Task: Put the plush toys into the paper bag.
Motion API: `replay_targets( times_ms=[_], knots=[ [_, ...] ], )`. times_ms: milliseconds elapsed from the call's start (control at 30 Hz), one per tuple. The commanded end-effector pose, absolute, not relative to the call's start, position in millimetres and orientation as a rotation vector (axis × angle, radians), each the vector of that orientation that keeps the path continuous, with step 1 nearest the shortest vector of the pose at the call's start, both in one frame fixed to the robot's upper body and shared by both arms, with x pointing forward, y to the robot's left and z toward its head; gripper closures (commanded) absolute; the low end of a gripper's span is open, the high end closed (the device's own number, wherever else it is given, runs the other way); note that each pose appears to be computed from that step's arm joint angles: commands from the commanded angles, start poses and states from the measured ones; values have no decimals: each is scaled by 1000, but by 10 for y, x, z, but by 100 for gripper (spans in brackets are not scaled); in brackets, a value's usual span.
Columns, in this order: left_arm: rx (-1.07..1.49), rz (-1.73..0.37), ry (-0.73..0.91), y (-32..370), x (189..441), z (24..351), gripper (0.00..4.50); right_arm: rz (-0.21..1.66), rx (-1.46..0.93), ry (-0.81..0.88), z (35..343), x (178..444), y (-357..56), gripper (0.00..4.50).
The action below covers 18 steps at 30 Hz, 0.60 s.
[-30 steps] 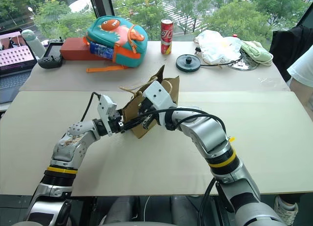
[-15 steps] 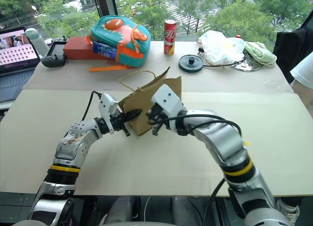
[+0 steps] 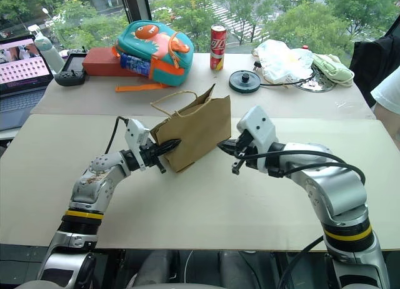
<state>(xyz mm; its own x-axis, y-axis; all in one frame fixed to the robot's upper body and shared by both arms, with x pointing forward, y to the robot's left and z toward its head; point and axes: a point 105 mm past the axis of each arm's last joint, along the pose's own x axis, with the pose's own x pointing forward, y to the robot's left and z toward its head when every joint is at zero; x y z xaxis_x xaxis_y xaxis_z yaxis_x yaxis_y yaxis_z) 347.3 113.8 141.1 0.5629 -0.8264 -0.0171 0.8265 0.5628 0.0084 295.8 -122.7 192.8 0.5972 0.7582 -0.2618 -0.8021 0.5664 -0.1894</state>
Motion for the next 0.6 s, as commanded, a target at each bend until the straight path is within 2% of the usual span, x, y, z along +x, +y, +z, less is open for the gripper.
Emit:
replay_targets(
  times_ms=[33, 167, 300, 600],
  knots=[
    [68, -1105, -133, 1311, 3341, 1894, 441, 948, -292, 59, 2175, 2877, -1358, 450],
    [150, -1296, -99, 1402, 3113, 2034, 441, 1026, -263, 49, 2226, 2721, -1430, 450],
    [229, -1452, -2, 1478, 2933, 1921, 441, 1067, -259, 56, 2229, 2639, -1504, 450],
    [274, -1567, 86, 1456, 2917, 1550, 441, 1157, -228, 54, 2271, 2502, -1470, 450]
  ],
)
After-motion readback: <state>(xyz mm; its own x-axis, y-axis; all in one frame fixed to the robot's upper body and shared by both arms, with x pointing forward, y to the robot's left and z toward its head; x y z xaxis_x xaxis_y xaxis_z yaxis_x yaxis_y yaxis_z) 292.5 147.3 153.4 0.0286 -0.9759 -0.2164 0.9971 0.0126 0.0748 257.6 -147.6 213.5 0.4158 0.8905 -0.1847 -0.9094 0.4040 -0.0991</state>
